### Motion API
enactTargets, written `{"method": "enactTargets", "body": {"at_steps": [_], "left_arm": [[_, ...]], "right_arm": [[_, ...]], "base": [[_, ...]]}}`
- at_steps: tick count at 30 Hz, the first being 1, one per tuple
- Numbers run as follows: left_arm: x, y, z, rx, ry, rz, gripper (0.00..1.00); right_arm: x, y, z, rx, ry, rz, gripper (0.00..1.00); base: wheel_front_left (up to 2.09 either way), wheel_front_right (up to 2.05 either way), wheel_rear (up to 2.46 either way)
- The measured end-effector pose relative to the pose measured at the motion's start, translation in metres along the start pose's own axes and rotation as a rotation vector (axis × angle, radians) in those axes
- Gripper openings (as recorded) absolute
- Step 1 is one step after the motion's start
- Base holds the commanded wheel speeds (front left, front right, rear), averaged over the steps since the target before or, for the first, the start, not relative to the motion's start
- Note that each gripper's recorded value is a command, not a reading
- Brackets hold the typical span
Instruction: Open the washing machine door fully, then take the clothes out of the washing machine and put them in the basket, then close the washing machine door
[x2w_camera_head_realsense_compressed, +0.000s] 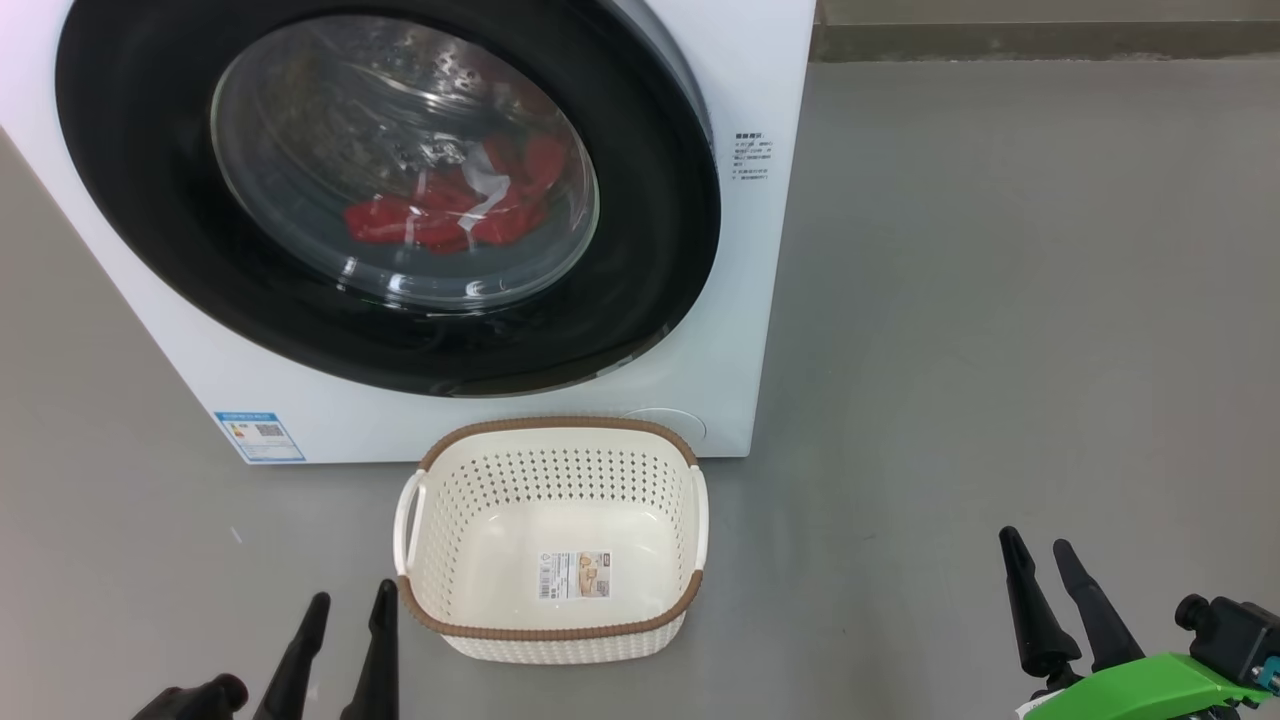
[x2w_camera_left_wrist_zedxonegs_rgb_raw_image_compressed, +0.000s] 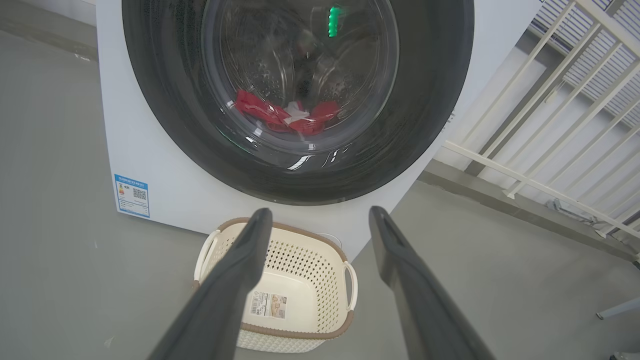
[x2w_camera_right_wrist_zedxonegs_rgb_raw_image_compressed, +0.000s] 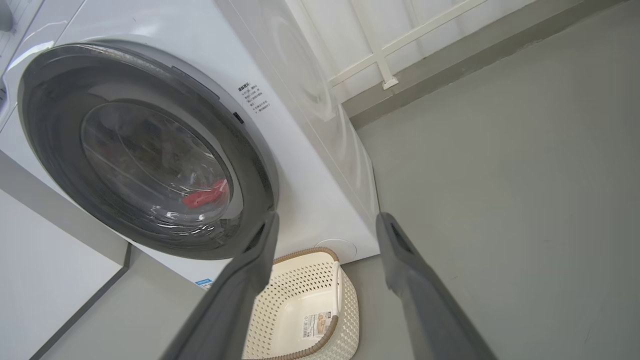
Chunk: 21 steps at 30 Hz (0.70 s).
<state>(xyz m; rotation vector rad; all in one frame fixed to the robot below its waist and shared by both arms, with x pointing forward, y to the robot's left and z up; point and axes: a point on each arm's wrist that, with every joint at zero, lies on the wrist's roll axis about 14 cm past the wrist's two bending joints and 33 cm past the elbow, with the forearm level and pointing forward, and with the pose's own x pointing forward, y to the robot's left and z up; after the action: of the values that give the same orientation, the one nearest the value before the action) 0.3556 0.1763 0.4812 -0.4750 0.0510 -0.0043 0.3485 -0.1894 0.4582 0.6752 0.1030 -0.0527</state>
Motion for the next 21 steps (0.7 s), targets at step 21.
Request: {"method": "enactTargets", "body": {"at_steps": [21], "left_arm": [[-0.0041, -0.0050, 0.0020, 0.236, -0.029, -0.045, 1.00]], "right_arm": [[-0.0085, -0.0010, -0.0002, -0.192, -0.020, 0.018, 1.00]], "base": [[0.00, 0.00, 0.00]]}}
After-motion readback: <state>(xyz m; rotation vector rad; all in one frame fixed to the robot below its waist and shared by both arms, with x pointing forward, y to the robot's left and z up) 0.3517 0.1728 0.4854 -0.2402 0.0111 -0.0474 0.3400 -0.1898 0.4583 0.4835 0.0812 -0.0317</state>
